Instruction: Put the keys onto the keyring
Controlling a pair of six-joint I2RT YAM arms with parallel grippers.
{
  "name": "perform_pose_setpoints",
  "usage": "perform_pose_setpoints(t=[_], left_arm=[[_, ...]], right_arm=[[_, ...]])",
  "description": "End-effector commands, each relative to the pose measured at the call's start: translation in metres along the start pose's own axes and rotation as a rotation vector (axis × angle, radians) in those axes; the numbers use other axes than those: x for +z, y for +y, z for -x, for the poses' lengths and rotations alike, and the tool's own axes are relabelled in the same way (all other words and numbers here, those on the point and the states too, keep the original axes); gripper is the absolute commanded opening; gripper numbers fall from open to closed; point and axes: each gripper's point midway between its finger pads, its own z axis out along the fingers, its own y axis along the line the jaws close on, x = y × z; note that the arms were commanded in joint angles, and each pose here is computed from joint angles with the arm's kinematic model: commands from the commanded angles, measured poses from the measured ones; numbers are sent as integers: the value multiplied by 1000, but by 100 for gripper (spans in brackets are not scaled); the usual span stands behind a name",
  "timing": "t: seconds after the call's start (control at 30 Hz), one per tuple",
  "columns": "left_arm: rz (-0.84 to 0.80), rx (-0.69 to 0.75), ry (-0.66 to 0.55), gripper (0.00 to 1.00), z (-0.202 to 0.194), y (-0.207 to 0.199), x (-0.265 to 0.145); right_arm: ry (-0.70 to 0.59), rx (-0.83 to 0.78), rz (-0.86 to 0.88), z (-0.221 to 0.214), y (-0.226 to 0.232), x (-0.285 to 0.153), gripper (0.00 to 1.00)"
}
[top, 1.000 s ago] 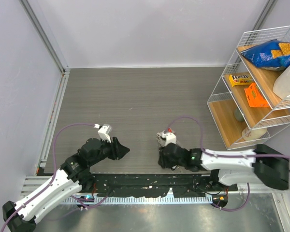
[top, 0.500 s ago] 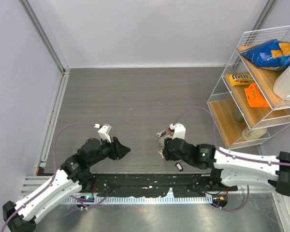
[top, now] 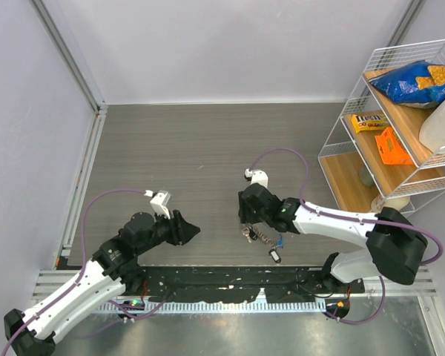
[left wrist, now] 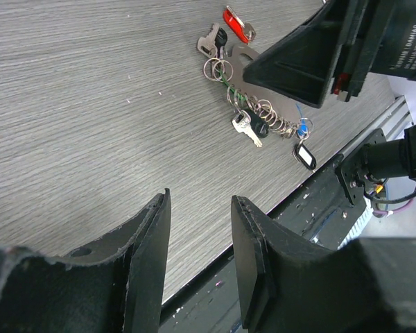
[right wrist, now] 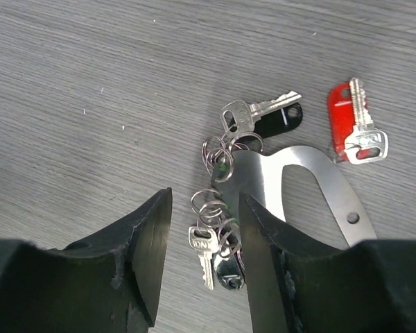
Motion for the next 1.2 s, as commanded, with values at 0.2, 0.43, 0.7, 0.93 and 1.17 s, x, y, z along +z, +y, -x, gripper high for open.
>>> perform_pose_setpoints(t=[0.2, 0.43, 0.7, 0.93, 1.17], left_arm=[[-6, 32, -32, 46, 8, -2, 3], [-7, 36, -23, 46, 7, -2, 5], [6, 36, -16, 47, 4, 2, 5], [8, 40, -17, 47, 5, 2, 6], [10, 37, -16, 47, 4, 3, 7]], right_arm=[[1, 39, 41, 10, 9, 19, 49], [18, 66, 43, 5, 6, 30, 46], [44, 78, 42, -3, 3, 39, 42], [52, 81, 45, -5, 3, 41, 36], [65, 76, 50, -10, 3, 41, 26]])
